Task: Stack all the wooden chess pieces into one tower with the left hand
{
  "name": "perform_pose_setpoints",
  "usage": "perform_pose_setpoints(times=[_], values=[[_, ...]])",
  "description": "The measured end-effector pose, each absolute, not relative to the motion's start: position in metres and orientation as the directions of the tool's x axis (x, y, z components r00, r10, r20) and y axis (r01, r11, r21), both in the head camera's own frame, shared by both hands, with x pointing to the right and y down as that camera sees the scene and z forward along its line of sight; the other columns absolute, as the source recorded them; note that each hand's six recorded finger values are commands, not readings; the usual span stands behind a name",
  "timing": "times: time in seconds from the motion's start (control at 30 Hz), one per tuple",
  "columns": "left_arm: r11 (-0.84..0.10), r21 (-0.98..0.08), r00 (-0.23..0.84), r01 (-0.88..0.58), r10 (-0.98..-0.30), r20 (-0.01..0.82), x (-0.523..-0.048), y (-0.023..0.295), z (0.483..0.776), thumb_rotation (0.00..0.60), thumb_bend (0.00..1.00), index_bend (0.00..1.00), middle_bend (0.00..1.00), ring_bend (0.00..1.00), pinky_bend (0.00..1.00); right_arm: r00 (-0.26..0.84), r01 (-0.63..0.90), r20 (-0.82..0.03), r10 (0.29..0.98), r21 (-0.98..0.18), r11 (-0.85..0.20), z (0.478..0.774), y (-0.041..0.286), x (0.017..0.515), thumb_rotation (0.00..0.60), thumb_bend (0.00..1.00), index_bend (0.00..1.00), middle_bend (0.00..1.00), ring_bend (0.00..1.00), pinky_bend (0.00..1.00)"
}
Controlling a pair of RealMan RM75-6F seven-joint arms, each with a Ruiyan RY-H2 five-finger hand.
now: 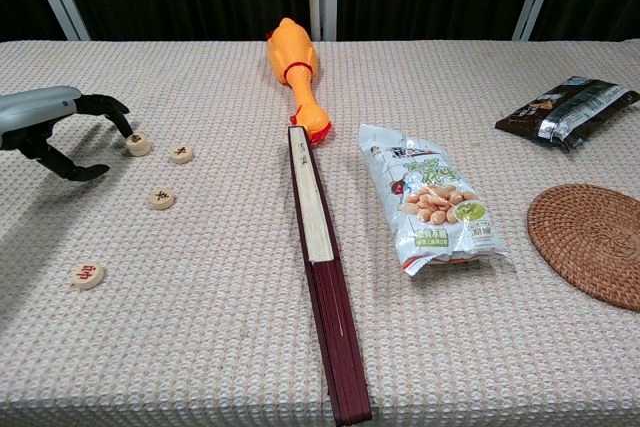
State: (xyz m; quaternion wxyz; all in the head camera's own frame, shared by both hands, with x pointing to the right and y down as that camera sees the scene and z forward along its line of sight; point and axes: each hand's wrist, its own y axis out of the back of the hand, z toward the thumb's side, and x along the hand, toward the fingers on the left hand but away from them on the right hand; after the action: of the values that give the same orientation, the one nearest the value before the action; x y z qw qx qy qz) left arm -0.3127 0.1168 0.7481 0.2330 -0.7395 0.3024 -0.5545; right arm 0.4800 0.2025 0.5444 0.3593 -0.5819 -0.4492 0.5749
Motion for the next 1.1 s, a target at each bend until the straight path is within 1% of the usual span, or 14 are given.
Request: perform_pose_setpoints(times=[0.2,0.3,0.37,0.53,0.77,0.97,1.1], values=[[-0.704,-0.685,0.203,-0.189,-0.711,0.674,-0.312,0.116,0.746,0.6,0.37,0.28,0.04,0.0,0.0,-0.065,0.11,-0.345,0.936,-0.935,-0.337,0.544,0.203,0.48,0.6,0.25,0.0,0.0,0.0,0.0],[-0.693,-0.694,0.2,-0.197,-0.721,0.663,-0.312,0.113,0.745,0.6,0.36,0.23,0.04,0.0,0.0,-0.069,0.112,-0.34,0.938,-0.937,-0.332,0.543,0.203,0.481,0.6,0.25,0.0,0.0,0.0,0.0],[-0.678,-0.705,0.202,-0.209,-0.735,0.647,-0.31,0.111,0.742,0.6,0.34,0.2,0.04,0.0,0.0,-0.071,0.113,-0.34,0.938,-0.937,-0.331,0.543,0.202,0.481,0.6,0.25,0.0,0.0,0.0,0.0],[-0.665,-0.717,0.249,-0.209,-0.746,0.618,-0.295,0.109,0.737,0.6,0.3,0.21,0.04,0.0,0.0,-0.068,0.111,-0.344,0.936,-0.935,-0.336,0.545,0.202,0.48,0.6,0.25,0.0,0.0,0.0,0.0],[-0.674,-0.717,0.316,-0.176,-0.729,0.608,-0.262,0.106,0.74,0.6,0.3,0.27,0.04,0.0,0.0,-0.073,0.116,-0.341,0.937,-0.936,-0.331,0.543,0.202,0.482,0.6,0.25,0.0,0.0,0.0,0.0],[-0.678,-0.718,0.327,-0.155,-0.722,0.61,-0.248,0.107,0.75,0.6,0.3,0.34,0.04,0.0,0.0,-0.076,0.122,-0.34,0.937,-0.936,-0.33,0.542,0.201,0.485,0.6,0.25,0.0,0.0,0.0,0.0],[-0.681,-0.717,0.328,-0.146,-0.717,0.615,-0.245,0.108,0.755,0.6,0.3,0.36,0.04,0.0,0.0,-0.077,0.127,-0.338,0.938,-0.937,-0.327,0.541,0.2,0.486,0.6,0.25,0.0,0.0,0.0,0.0]])
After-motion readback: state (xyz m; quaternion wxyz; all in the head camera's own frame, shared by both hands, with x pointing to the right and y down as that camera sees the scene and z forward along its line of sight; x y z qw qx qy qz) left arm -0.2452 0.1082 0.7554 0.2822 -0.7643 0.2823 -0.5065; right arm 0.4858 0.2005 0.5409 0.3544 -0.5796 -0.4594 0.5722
